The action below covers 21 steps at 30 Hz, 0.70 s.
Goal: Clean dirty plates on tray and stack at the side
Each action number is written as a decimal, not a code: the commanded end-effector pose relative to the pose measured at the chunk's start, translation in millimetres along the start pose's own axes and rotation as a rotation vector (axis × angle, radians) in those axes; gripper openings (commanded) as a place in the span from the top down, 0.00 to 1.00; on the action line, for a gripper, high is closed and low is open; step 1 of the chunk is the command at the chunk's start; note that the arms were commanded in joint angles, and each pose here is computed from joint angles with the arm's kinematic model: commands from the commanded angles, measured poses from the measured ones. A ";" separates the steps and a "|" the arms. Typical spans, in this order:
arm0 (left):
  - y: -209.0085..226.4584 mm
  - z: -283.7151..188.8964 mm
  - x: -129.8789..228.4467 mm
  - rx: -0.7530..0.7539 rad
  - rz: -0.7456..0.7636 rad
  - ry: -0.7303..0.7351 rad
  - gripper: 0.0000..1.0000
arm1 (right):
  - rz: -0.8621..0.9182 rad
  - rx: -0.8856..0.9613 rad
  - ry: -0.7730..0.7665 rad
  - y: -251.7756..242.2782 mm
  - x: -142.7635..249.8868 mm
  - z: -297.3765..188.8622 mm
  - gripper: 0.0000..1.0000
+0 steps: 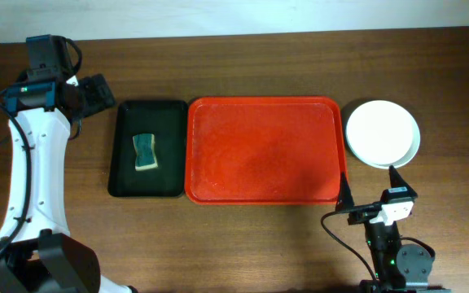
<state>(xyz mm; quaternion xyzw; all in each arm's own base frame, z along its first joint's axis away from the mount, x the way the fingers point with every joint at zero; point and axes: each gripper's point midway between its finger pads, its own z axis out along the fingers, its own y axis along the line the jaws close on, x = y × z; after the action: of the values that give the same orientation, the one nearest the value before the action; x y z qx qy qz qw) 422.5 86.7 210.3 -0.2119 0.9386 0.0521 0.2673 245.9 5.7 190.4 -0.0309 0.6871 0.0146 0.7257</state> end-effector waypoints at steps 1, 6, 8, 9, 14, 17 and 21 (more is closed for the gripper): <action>-0.1 3.1 1.9 -0.005 -0.011 0.007 0.01 | 0.067 0.087 0.076 -12.4 21.3 -1.3 0.02; -0.1 3.1 1.9 -0.005 -0.011 0.007 0.01 | 0.069 0.080 0.131 -9.1 34.7 -2.4 0.02; -0.1 3.1 1.9 -0.005 -0.011 0.007 0.01 | 0.069 0.080 0.131 -9.2 34.7 -2.4 0.01; -0.1 3.1 1.9 -0.005 -0.011 0.007 0.01 | 0.069 0.080 0.131 -9.2 34.7 -2.4 0.01; -0.1 3.1 1.9 -0.005 -0.011 0.007 0.01 | 0.069 0.080 0.131 -9.2 34.8 -2.4 0.02; -0.1 3.1 1.9 -0.005 -0.011 0.007 0.01 | 0.069 0.080 0.131 -9.2 34.8 -2.4 0.02; -0.1 3.1 1.9 -0.005 -0.011 0.007 0.01 | 0.069 0.080 0.131 -9.2 34.8 -2.4 0.01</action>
<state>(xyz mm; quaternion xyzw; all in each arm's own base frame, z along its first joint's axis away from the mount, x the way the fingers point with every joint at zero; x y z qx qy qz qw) 422.5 86.7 210.3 -0.2119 0.9386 0.0521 0.2673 246.2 -3.5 158.2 0.0142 0.7330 0.0088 0.6801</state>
